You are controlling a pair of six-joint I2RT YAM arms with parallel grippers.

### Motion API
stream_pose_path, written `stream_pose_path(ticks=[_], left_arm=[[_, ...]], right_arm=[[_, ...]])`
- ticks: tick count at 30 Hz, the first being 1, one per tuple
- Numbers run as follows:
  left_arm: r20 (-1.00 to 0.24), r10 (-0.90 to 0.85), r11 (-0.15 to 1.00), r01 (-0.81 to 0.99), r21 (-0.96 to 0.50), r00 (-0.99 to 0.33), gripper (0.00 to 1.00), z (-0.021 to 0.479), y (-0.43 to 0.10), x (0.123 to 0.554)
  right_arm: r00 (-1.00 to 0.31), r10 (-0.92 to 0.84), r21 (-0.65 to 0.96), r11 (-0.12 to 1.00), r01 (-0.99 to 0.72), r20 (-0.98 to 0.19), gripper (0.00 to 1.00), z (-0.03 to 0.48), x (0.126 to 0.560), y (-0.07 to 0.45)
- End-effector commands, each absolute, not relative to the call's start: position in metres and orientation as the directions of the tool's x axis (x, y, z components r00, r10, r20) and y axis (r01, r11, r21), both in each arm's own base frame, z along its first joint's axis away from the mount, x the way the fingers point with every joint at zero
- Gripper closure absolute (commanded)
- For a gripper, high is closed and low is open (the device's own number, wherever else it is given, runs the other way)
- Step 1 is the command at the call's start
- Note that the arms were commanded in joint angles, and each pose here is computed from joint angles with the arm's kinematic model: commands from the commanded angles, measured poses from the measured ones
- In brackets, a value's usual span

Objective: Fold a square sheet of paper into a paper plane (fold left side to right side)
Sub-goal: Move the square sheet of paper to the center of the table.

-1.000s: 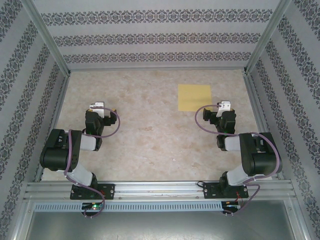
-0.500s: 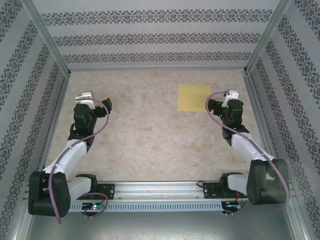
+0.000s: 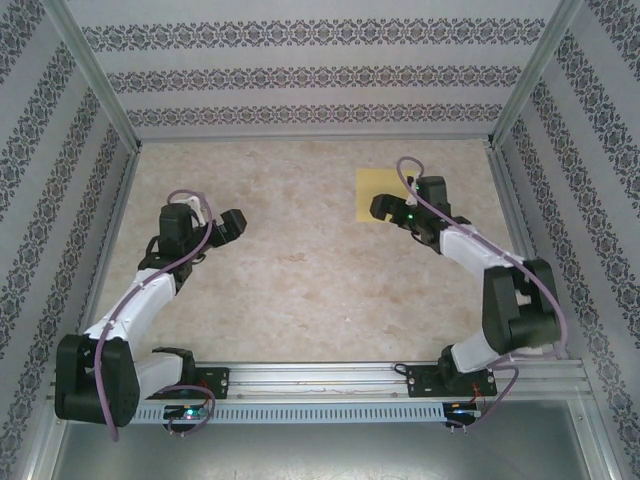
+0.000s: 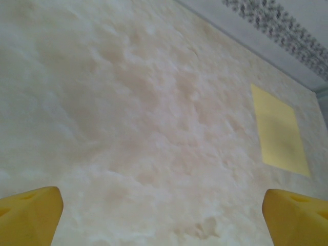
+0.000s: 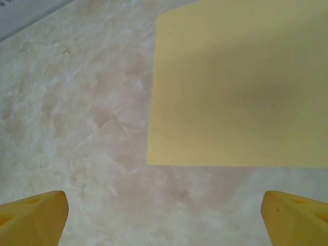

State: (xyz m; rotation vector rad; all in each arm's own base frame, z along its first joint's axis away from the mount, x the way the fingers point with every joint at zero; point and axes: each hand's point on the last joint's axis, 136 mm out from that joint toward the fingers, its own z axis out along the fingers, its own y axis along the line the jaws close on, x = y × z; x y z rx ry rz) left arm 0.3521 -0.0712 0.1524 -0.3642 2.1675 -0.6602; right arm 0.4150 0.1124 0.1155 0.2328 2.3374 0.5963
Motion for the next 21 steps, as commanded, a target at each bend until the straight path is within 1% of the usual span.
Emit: stream_pose_path(ticks=[1,6,11,15,21], left_arm=[[-0.562,-0.472,0.769,-0.006,-0.639,-0.679,0.0,0.149,-0.099,0.349],[-0.56,-0.452,0.772,0.011,-0.636,-0.694,0.0,0.146,-0.11,0.351],[-0.561,-0.44,0.782,0.007,-0.623,-0.702,0.0,0.142,-0.111,0.35],[-0.557,-0.435,0.789,-0.002,-0.615,-0.707,0.0,0.139,-0.11,0.35],[-0.553,-0.438,0.797,-0.022,-0.604,-0.709,0.0,0.136,-0.108,0.351]], right_arm=[[-0.75,0.331,0.491,0.871,0.009,-0.573,0.05,0.113,0.442,0.125],[-0.772,0.345,0.494,0.868,0.047,-0.534,0.06,0.09,0.484,0.133],[-0.794,0.344,0.469,0.879,0.084,-0.502,0.06,0.071,0.511,0.136],[-0.825,0.338,0.443,0.888,0.121,-0.453,0.06,0.053,0.516,0.137],[-0.848,0.331,0.412,0.899,0.149,-0.414,0.07,0.037,0.509,0.14]])
